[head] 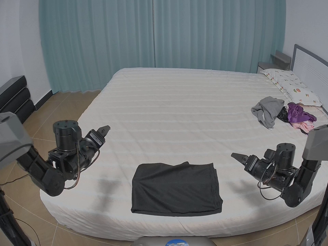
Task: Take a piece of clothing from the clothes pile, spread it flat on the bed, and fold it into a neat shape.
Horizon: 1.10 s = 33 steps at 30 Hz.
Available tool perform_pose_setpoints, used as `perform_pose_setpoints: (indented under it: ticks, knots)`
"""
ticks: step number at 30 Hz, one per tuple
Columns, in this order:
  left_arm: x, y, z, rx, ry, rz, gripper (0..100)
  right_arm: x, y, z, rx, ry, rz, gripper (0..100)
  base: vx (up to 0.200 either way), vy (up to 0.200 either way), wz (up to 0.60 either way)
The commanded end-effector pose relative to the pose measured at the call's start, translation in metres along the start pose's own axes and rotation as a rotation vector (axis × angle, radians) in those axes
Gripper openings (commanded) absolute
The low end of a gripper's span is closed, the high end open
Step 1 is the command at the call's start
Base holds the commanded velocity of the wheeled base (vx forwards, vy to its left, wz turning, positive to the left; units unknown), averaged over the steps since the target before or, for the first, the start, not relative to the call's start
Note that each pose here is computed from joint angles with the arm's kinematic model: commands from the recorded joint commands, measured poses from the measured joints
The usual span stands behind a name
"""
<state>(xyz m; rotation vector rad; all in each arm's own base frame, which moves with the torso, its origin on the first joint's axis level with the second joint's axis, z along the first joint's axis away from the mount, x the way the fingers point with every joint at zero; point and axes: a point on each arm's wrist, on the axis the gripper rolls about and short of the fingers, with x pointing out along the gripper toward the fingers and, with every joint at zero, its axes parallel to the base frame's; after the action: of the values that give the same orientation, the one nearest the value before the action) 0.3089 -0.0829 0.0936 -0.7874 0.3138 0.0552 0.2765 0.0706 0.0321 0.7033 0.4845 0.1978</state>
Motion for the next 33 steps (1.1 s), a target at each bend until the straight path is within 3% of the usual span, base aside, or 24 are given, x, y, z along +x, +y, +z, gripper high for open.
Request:
perform_pose_setpoints:
  ticks: [1, 6, 13, 17, 27, 28, 33]
  knots:
    - [-0.071, -0.02, 0.036, -0.006, -0.149, -0.141, 100, -0.073, 0.028, 0.013, -0.132, -0.132, 0.068, 100, 0.0, 0.0, 0.0]
    - [-0.113, -0.021, 0.048, 0.011, -0.218, -0.195, 100, -0.128, 0.041, 0.018, -0.267, -0.268, 0.109, 100, 0.0, 0.0, 0.0]
    - [-0.174, -0.013, 0.058, 0.166, -0.331, -0.245, 100, -0.182, 0.048, 0.022, -0.376, -0.402, 0.078, 100, 0.0, 0.0, 0.0]
    - [-0.201, -0.004, 0.059, 0.254, -0.387, -0.198, 100, -0.214, 0.044, 0.013, -0.463, -0.406, 0.064, 100, 0.0, 0.0, 0.0]
    - [-0.262, 0.017, 0.058, 0.397, -0.429, -0.131, 100, -0.271, 0.029, -0.009, -0.529, -0.397, 0.012, 100, 0.0, 0.0, 0.0]
    - [-0.279, 0.027, 0.055, 0.438, -0.436, -0.113, 100, -0.288, 0.019, -0.022, -0.572, -0.39, -0.048, 100, 0.0, 0.0, 0.0]
    - [-0.302, 0.04, 0.05, 0.487, -0.487, -0.077, 100, -0.305, 0.009, -0.038, -0.615, -0.419, -0.124, 100, 0.0, 0.0, 0.0]
